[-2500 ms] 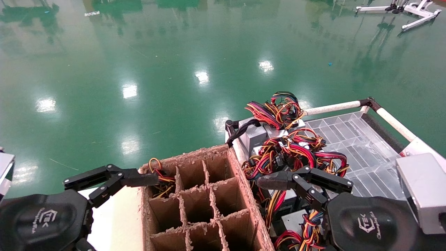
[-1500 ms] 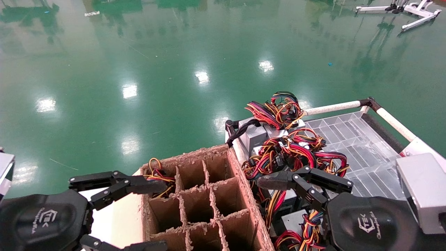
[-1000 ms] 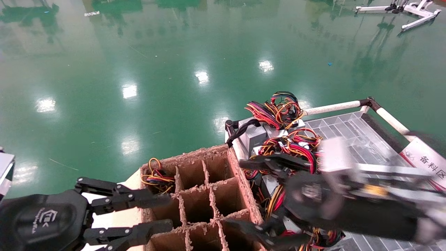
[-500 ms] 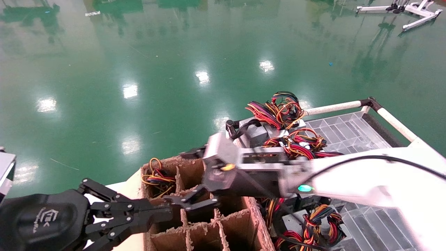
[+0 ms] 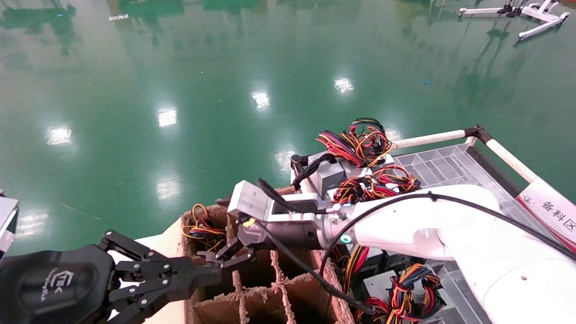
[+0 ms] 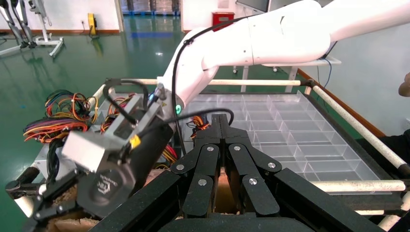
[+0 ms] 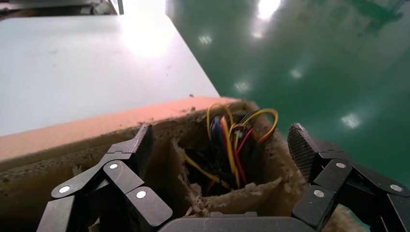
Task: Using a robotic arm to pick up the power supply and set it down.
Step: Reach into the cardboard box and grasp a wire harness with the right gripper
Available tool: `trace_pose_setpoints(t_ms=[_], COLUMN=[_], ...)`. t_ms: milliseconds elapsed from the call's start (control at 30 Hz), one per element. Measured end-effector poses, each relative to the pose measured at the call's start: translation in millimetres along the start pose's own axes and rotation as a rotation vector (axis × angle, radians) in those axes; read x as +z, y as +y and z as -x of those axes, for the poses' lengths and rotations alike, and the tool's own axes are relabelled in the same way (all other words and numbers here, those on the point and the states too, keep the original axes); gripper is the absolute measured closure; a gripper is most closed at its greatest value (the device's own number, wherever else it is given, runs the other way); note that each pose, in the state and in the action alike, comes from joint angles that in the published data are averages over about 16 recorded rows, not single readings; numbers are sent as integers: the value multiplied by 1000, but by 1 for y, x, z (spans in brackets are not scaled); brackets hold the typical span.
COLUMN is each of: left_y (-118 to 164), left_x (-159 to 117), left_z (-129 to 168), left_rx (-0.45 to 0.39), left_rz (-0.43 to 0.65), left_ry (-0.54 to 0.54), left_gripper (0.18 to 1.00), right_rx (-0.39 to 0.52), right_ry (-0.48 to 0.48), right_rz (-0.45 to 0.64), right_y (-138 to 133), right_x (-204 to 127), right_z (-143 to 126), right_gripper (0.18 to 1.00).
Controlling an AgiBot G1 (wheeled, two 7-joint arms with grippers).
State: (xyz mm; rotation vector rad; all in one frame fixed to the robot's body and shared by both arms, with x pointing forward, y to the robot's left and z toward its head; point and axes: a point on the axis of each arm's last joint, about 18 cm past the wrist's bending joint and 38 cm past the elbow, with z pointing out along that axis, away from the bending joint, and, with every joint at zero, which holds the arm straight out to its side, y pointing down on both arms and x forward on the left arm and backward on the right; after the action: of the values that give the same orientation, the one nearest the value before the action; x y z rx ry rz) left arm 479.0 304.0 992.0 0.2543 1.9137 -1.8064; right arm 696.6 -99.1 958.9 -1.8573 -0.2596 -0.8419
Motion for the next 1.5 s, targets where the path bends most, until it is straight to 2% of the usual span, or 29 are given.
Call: trace_pose_setpoints(t_ms=[500, 667, 900, 1100, 1500], left_y=[0, 0, 0, 0, 0], left_x=[0, 0, 0, 0, 0], left_z=[0, 0, 0, 0, 0], left_rx=[0, 0, 0, 0, 0], left_rz=[0, 0, 0, 0, 0], left_ry=[0, 0, 0, 0, 0], left_gripper=[965, 922, 826, 694, 409], right_rx=[-7, 6, 23, 37, 64], right_ry=[99, 111, 111, 111, 123], right_rz=[81, 91, 94, 95, 99], right_y=[8, 9, 8, 7, 11], right_x=[34, 42, 49, 53, 55], right_z=[6, 11, 16, 19, 19], right_gripper=[184, 205, 269, 362, 639])
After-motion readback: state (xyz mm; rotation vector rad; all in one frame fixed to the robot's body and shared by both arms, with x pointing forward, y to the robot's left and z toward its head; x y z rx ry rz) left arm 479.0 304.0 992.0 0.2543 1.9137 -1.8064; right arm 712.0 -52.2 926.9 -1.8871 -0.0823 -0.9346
